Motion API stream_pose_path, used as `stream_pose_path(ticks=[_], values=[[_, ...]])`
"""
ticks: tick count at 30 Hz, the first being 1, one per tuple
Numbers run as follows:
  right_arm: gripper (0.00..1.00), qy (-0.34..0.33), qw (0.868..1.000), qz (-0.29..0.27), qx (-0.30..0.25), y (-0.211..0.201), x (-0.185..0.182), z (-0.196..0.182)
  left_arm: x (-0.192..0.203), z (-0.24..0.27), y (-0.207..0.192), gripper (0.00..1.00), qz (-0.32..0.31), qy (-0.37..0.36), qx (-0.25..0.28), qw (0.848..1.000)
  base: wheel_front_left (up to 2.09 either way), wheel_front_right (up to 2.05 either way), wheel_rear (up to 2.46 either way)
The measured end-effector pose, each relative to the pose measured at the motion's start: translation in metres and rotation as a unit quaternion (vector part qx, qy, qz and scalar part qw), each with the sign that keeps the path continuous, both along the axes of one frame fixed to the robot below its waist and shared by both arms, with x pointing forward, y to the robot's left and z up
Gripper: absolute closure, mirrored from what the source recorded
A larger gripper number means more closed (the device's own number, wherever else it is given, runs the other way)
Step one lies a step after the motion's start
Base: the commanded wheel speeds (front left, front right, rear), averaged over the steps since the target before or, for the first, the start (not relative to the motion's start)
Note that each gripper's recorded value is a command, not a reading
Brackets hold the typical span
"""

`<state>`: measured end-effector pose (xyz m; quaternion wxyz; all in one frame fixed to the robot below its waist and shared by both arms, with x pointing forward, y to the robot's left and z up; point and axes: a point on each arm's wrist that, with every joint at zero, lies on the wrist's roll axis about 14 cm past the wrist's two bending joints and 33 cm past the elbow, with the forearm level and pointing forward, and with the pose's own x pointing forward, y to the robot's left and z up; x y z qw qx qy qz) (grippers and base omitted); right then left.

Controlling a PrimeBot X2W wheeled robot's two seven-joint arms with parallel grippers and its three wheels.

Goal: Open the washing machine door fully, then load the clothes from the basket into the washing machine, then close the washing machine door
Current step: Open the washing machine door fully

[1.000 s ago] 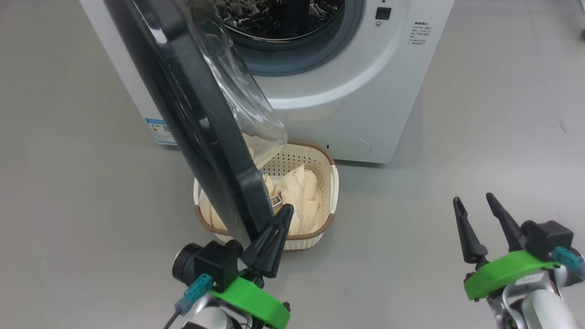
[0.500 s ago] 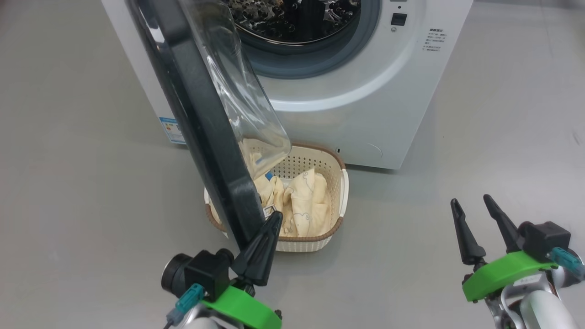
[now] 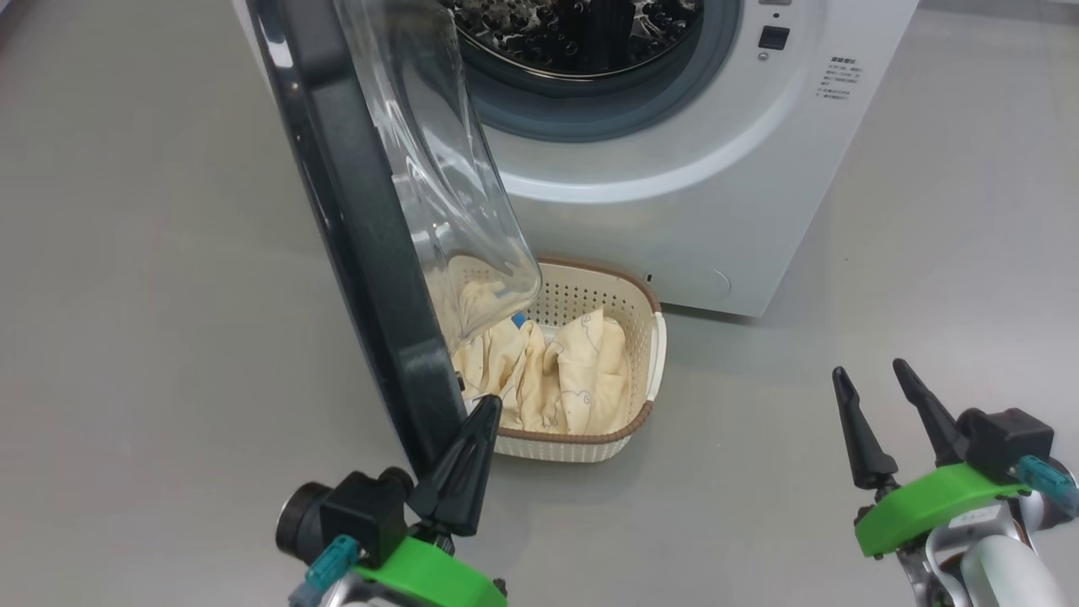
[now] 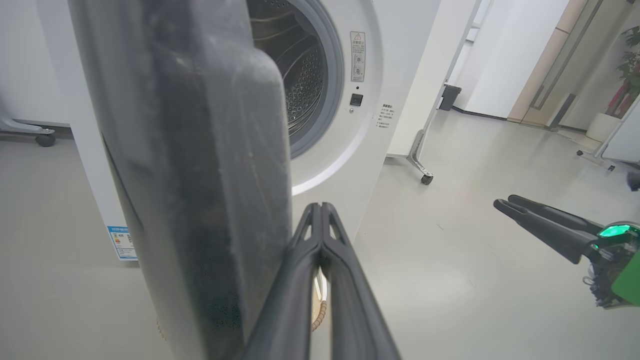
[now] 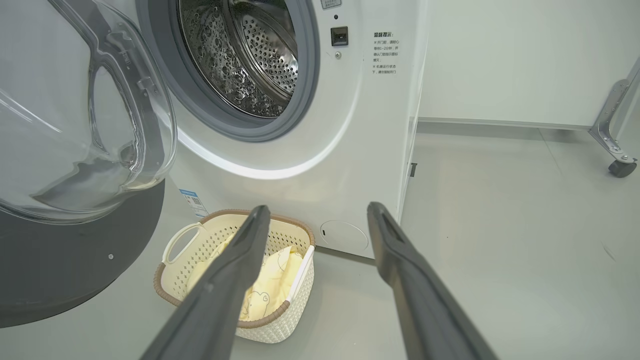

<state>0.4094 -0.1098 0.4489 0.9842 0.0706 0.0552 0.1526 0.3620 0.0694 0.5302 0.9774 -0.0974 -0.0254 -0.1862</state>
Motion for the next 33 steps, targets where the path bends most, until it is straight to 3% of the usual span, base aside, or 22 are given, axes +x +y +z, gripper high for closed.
stream_pose_path(ticks=[12, 20, 33], values=[[0.00, 0.004, 1.000, 0.028, 0.003, 0.020, 0.006, -0.003, -0.001, 0.000, 0.045, 1.00, 0.088, 0.006, 0.012, 0.996, 0.00, 0.00, 0.00], [0.00, 0.008, 0.999, 0.049, 0.009, 0.037, 0.010, -0.007, -0.005, -0.005, 0.087, 1.00, 0.168, 0.020, 0.018, 0.985, 0.00, 0.00, 0.00], [0.00, 0.016, 0.997, 0.068, 0.009, 0.048, 0.015, -0.013, -0.011, -0.018, 0.137, 1.00, 0.248, 0.042, 0.008, 0.968, 0.00, 0.00, 0.00]])
